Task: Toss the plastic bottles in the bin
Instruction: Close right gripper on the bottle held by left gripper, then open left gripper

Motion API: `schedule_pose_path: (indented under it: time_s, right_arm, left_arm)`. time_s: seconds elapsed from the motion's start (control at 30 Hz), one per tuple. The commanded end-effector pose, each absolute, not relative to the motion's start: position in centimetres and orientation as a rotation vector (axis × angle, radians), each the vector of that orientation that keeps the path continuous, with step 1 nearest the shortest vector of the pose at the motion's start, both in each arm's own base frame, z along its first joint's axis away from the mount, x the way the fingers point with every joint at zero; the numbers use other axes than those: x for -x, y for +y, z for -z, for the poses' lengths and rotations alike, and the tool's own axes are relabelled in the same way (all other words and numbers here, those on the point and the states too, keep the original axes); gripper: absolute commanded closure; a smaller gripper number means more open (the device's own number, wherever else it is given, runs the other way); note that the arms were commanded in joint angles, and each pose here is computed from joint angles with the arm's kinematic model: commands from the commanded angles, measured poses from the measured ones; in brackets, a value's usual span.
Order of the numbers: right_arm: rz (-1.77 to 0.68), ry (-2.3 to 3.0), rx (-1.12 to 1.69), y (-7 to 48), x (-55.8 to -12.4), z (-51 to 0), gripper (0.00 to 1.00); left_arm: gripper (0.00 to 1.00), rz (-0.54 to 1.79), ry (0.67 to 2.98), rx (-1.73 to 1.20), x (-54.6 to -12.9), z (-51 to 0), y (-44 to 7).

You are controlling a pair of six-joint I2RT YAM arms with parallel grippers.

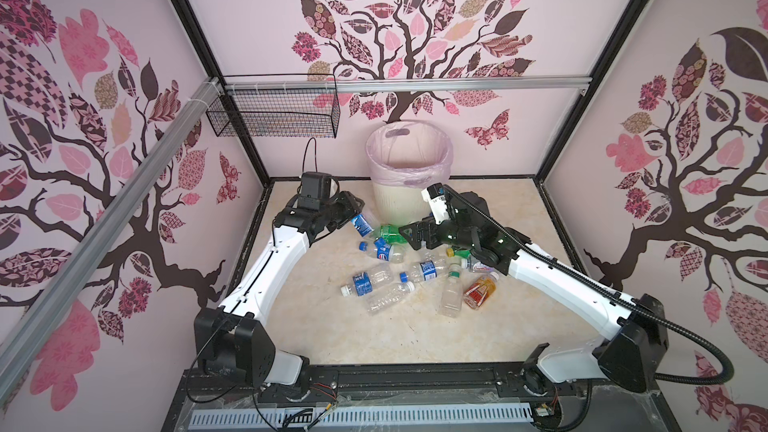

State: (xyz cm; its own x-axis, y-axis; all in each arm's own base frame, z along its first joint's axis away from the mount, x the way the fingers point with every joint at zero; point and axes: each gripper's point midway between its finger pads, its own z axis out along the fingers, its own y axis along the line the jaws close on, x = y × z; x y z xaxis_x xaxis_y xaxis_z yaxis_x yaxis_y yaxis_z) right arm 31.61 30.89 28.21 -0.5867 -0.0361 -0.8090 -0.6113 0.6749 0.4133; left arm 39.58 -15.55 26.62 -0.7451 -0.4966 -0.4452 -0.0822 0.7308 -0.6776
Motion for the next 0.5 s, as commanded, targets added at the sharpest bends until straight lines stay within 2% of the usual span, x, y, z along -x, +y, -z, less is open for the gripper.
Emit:
schedule_pose_path:
  time_s: [0.0,0.23,0.47]
  right_arm:
    - [-1.026,1.955,0.523,32.2,-30.7,-32.0,0.03]
    - [-1.061,1.951,0.525,33.5,-31.7,-31.5,0.07]
    - [-1.131,1.952,0.523,35.3,-32.6,-30.3,0.15]
  left_arm:
    - [0.52,0.952,2.222,0.302,-39.3,-30.4,-17.8]
    - [0.52,1.065,2.182,0.249,-38.4,-32.8,-19.9]
    - [0.51,1.144,2.144,0.227,-37.2,-34.9,-20.4]
